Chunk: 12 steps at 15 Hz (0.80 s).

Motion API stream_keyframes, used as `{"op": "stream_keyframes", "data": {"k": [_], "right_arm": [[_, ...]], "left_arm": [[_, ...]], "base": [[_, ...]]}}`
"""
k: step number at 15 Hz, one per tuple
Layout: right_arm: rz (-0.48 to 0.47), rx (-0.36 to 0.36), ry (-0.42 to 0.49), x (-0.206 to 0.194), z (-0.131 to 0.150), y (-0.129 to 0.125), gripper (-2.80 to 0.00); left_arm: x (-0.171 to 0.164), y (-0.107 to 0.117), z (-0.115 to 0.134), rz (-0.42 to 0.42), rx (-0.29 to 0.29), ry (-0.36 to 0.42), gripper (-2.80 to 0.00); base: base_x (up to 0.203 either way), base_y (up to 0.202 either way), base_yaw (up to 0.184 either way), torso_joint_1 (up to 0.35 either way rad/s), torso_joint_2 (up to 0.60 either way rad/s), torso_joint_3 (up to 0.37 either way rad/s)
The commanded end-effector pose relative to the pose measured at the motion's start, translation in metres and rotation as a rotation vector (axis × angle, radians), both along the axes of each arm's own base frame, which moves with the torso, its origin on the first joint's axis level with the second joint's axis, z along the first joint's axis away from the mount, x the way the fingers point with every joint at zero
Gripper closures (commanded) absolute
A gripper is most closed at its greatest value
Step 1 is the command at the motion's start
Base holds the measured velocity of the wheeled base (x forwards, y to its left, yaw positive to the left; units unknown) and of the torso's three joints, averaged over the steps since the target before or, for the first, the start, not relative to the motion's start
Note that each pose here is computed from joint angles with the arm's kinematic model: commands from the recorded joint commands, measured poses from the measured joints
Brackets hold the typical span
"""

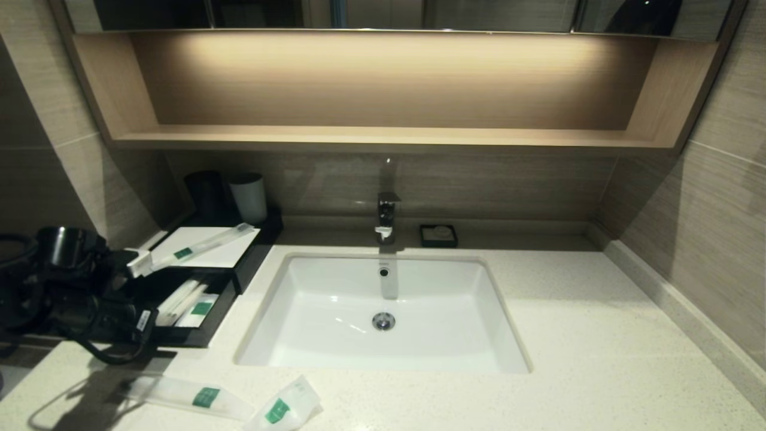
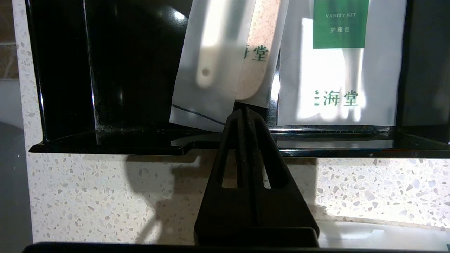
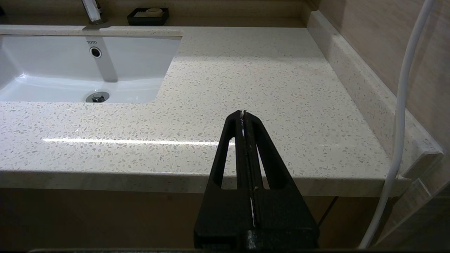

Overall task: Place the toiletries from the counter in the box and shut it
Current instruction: Open the drawer

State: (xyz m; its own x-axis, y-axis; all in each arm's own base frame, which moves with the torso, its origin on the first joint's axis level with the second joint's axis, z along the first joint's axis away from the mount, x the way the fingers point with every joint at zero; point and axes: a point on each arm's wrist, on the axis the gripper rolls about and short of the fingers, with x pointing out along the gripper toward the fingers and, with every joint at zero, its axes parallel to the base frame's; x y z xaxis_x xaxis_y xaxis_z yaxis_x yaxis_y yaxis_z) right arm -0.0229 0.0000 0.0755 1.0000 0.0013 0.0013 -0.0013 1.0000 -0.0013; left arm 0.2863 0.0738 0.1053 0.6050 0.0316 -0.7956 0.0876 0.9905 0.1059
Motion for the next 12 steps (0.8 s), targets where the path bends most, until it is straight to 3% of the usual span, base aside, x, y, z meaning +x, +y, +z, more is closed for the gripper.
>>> {"op": "stream_keyframes", "data": {"k": [1,12], "right_arm": [[0.000,0.000,0.003,0.000,0.000,0.000,0.00],[0.000,0.000,0.003,0.000,0.000,0.000,0.00]], "left_arm": [[-0.002,0.000,0.003,-0.004,0.004,-0.007,0.00],[-0.011,-0.003,0.015,-0.023,0.007,0.040,0.00]], "base": [[0.000,0.000,0.000,0.000,0.00,0.000],[0.000,0.000,0.000,0.000,0.00,0.000]]}}
